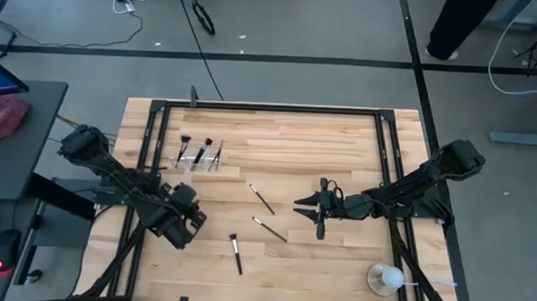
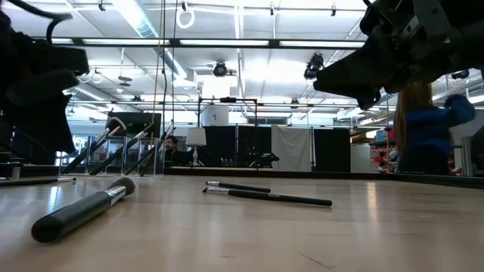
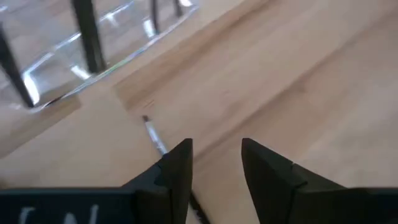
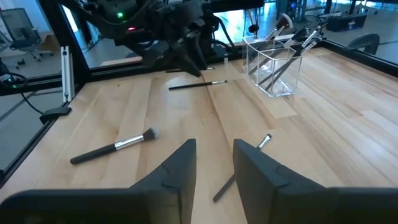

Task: Put items in baskets/containers
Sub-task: Put the eyeshadow brush into the transparent organizer

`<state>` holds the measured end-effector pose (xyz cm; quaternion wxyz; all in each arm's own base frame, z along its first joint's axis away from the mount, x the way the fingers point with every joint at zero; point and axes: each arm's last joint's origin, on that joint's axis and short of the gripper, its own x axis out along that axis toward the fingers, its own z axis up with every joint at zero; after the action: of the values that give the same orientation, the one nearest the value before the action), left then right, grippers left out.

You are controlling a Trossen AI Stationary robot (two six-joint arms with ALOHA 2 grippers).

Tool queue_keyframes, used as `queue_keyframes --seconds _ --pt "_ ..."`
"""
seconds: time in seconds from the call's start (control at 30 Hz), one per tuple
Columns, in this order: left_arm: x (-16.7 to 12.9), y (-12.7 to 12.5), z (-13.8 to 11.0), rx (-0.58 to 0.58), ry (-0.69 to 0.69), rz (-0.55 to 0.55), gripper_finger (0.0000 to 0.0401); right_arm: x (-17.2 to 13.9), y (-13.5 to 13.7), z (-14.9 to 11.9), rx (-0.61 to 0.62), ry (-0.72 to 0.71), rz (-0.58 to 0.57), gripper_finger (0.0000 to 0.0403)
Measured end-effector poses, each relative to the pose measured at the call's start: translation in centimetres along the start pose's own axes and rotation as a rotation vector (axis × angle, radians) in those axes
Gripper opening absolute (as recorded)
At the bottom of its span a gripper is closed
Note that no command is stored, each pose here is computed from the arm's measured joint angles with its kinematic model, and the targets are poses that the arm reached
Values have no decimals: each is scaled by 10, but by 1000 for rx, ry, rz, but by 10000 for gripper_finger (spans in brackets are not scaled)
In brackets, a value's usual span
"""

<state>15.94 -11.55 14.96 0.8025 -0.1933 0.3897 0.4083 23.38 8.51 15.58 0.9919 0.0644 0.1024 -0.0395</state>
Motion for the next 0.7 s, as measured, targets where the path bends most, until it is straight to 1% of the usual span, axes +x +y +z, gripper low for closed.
queue_keyframes --seconds 0.1,0.17,0.27,0.37,0.43,0.5,0.7 --pt "2 5 1 -46 60 64 174 0 0 -1 -3 5 -1 107" --pt "1 9 1 -91 61 97 201 0 0 -1 -7 13 -3 107" --pt "3 16 -5 -171 51 120 245 0 -1 -3 -14 27 -6 107" --pt "7 23 -14 -241 46 118 269 0 -1 -4 -17 34 -8 107" --pt "10 25 -21 -273 36 97 272 0 -1 -4 -18 36 -8 107" --pt "12 26 -26 -277 25 89 268 0 -1 -4 -18 36 -8 107" --pt "27 19 -42 -227 -8 114 234 0 -1 -4 -18 36 -8 107"
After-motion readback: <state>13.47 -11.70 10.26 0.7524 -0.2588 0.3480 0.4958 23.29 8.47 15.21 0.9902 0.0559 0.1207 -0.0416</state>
